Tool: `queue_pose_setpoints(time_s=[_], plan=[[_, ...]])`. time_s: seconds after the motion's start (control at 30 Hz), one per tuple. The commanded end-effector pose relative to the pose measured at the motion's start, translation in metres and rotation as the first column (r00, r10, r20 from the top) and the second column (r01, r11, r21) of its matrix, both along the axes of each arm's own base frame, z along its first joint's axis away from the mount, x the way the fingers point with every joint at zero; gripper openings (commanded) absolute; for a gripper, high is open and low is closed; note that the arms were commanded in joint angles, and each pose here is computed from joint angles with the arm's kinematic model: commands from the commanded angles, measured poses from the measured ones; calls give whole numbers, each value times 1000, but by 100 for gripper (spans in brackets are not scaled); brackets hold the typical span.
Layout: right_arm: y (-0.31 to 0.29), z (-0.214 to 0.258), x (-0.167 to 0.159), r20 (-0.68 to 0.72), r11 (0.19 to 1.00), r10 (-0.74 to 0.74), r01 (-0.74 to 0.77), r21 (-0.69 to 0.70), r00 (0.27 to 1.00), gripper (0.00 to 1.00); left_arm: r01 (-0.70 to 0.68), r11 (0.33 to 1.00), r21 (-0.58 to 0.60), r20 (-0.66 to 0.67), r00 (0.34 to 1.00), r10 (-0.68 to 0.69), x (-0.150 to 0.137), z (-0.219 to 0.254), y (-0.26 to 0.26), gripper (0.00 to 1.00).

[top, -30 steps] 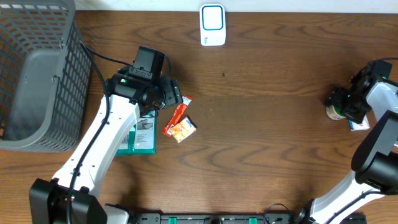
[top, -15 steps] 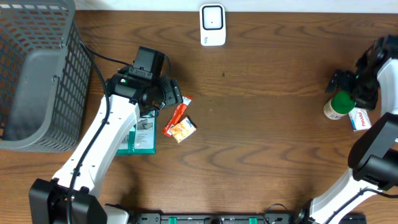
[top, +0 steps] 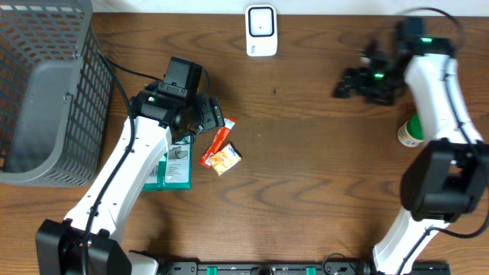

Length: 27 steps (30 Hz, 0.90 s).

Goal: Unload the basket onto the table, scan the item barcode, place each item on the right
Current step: 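Move the right gripper left over the orange-and-white Kleenex pack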

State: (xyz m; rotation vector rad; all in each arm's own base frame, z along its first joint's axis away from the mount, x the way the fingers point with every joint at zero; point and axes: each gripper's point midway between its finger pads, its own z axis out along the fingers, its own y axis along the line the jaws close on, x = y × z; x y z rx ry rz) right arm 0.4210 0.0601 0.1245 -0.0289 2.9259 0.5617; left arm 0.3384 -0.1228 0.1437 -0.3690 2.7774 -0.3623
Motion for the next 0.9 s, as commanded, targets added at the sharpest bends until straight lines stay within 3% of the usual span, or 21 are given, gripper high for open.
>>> queue_pose_setpoints(time_s=[0.0,0.07,0.3,0.5,0.6,0.7,0.73,0.8,0.83,0.87], plan=[[62,7,-3,50,986,157,-159,52,986,65,1,1000,18,-5,1000,-1,0,-3,4,82],[96,5,-9,67,970,234,-238,51,970,50,1,1000,18,-5,1000,-1,0,-3,4,82],[182,-15,-45,20,919,389,-390,59,921,31,1,1000,18,-5,1000,-1,0,-3,4,81],[220,-36,-71,-32,885,464,-462,54,885,28,0,1000,-1,60,998,0,14,4,-1,82],[224,-47,-75,-69,895,447,-445,47,892,33,15,1000,5,59,998,-15,14,3,-1,82],[223,-52,-78,-92,895,446,-443,45,890,37,108,990,89,9,994,-109,-1,-5,9,81],[222,-52,-79,-96,896,445,-442,45,891,38,99,988,120,-13,995,-98,-6,-8,15,72],[221,-52,-79,-99,897,443,-441,44,891,43,69,980,189,-55,997,-59,-15,-16,31,22],[221,-52,-79,-99,897,443,-441,44,891,45,48,975,215,-69,997,-34,-19,-21,37,11],[221,-52,-79,-99,897,443,-441,44,891,47,44,973,225,-79,997,-27,-21,-24,39,8]])
